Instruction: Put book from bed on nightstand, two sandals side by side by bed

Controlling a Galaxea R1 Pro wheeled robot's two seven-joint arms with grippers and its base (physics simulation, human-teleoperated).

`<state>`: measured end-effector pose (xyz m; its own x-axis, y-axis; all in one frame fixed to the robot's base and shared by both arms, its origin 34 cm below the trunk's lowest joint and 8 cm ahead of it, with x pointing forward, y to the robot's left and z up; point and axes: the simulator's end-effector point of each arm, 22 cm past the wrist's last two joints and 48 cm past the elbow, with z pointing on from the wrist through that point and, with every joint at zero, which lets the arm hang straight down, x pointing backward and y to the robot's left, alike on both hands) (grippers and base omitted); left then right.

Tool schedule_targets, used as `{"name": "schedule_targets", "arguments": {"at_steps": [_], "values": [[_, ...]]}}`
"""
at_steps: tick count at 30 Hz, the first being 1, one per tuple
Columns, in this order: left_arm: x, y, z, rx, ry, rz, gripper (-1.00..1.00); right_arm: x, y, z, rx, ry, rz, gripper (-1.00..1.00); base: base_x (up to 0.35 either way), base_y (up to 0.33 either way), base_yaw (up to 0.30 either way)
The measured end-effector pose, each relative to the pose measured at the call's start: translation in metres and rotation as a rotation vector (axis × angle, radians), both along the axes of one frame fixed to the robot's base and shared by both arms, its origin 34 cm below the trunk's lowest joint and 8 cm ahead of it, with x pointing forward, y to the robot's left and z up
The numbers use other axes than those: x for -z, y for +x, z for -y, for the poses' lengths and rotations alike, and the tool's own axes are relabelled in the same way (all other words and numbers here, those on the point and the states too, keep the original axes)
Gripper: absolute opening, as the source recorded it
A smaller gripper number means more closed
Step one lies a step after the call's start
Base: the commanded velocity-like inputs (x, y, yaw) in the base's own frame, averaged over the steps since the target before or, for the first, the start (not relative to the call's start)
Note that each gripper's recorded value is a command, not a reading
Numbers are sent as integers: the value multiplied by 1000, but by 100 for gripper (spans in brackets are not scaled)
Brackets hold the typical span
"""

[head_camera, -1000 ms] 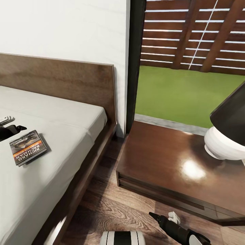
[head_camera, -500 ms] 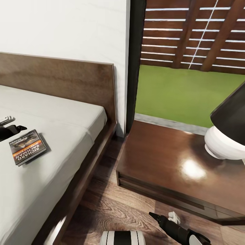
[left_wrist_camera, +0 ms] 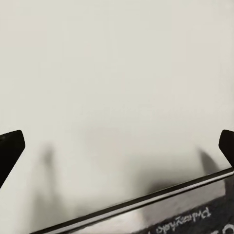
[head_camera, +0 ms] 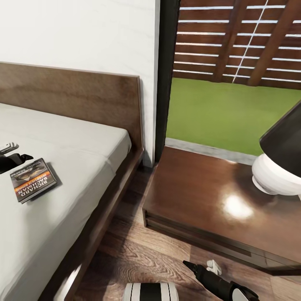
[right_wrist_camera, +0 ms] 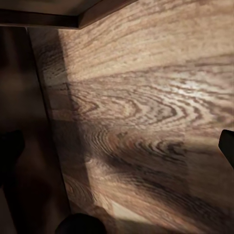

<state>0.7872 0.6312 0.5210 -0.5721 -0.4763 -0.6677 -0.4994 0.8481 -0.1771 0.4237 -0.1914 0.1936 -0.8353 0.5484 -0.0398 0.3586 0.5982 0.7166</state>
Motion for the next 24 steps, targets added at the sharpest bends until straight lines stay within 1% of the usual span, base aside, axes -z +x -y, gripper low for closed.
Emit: {"name": "schedule_targets", "arguments": {"at_steps": [24], "values": [[5,0,0,5,6,-10,100,3,-3,0,1,0,-9,100,0,0,0]]}}
